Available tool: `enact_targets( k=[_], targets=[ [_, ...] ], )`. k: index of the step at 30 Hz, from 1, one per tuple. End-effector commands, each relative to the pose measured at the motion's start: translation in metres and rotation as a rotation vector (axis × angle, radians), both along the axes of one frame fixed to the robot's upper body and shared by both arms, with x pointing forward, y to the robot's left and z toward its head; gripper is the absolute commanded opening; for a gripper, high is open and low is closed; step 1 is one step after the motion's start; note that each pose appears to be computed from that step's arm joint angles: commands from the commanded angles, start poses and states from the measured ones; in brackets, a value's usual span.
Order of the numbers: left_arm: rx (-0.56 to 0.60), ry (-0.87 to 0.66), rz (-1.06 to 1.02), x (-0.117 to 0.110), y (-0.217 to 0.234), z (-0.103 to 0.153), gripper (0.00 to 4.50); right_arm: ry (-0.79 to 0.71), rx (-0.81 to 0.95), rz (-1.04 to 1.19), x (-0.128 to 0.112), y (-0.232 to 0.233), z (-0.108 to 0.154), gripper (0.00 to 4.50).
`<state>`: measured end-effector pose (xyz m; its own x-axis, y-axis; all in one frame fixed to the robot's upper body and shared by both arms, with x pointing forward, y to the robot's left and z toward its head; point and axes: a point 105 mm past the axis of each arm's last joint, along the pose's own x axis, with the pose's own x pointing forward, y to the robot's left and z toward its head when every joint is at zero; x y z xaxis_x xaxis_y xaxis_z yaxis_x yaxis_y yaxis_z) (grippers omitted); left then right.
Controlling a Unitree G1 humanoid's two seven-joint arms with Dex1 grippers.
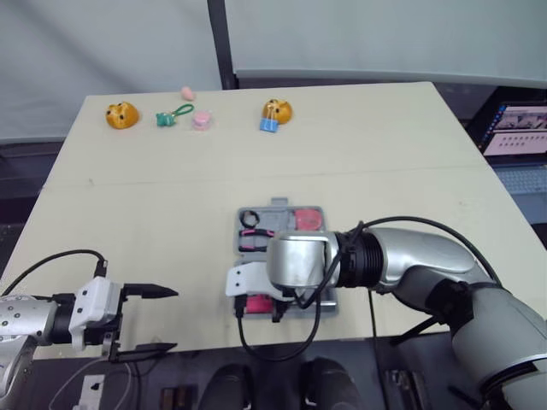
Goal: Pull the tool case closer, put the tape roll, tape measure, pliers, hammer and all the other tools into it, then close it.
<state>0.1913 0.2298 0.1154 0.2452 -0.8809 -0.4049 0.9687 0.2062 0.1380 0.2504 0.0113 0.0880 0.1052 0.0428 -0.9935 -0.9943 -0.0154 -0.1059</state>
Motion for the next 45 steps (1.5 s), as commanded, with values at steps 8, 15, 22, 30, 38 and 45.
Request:
enact_targets(
  k=[8, 15, 22, 30, 38, 45],
  targets=[
    [0.005, -0.023, -0.007, -0.001, -0.003, 0.001, 4.5, 0.023, 0.024, 0.029, -0.002, 0.005, 0.014, 2.23],
    [0.002, -0.031, -0.017, 0.006, -0.004, 0.004, 4.5, 0.086, 0.088, 0.021, -0.005, 0.003, 0.046, 4.42],
    [-0.057, -0.013, -0.023, 0.004, -0.01, 0.015, 4.5, 0.136, 0.475, -0.074, -0.001, -0.019, 0.076, 4.42],
    [-0.088, -0.009, 0.005, -0.002, -0.011, 0.022, 4.5, 0.107, 0.858, -0.1, -0.01, -0.061, 0.057, 1.58],
    [-0.112, -0.025, 0.06, -0.005, -0.007, 0.025, 4.5, -0.092, 1.152, -0.092, -0.013, -0.066, 0.052, 0.03],
    [-0.117, -0.033, 0.085, -0.004, -0.005, 0.021, 4.5, -0.176, 1.271, -0.076, -0.006, -0.059, 0.034, 0.03]
  ],
)
